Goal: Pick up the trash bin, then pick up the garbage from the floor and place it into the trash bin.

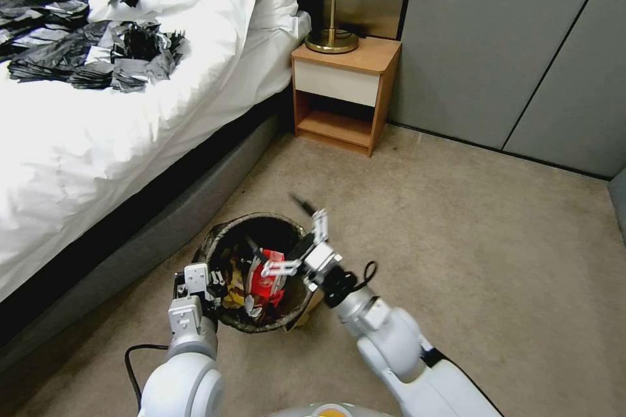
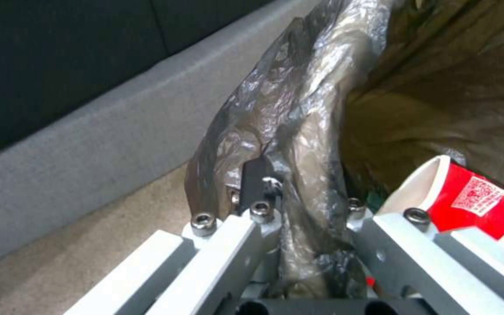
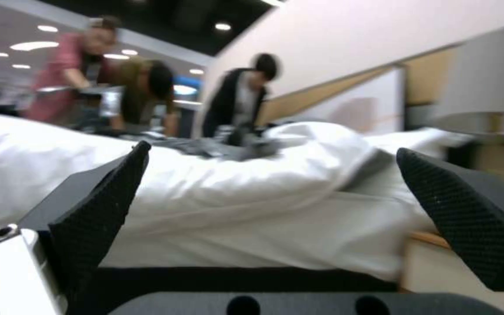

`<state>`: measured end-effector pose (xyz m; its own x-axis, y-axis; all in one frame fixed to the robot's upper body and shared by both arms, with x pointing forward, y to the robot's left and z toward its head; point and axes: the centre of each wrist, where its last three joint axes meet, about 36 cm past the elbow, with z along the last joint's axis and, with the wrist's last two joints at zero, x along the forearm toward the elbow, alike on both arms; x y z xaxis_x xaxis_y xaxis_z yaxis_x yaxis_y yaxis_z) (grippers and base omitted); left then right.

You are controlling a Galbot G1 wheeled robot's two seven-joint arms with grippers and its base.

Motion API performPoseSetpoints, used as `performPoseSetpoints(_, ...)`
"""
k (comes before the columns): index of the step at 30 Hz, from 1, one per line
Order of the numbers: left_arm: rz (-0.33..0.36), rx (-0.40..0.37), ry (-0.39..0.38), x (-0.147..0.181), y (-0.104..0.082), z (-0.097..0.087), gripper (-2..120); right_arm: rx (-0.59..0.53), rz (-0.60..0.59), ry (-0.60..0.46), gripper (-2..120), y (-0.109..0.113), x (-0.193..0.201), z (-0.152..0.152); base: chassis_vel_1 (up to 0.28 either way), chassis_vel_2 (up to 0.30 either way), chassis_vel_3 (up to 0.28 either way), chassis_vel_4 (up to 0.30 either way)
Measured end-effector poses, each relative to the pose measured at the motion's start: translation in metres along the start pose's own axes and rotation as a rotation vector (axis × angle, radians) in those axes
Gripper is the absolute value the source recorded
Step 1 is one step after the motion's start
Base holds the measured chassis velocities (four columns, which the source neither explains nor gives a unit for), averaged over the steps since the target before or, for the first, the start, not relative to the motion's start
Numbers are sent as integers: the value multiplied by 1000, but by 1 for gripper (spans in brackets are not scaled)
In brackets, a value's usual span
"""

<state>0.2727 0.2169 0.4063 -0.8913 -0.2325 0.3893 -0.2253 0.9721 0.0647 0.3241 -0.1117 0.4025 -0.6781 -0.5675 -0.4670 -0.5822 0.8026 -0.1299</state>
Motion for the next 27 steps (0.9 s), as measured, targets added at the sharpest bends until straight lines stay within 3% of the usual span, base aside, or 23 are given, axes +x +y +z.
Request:
performPoseSetpoints(2,-6,-2,-4,-1,4,-1,1,22,104,26,100,-4,16,-16,0,0,0,0)
performPoseSetpoints(9,-17,2,-13,-4,10,-5,1,46,251,98,100,-4,57,-29,0,0,0,0)
performPoseSetpoints(17,-22,11,-27,-6,13,-12,1,43,289,178,100,18,106,-7,0,0,0,0)
performPoseSetpoints(27,-23,17,-34,-2,14,-15,1,44,285,199,100,19,109,4,0,0,0,0)
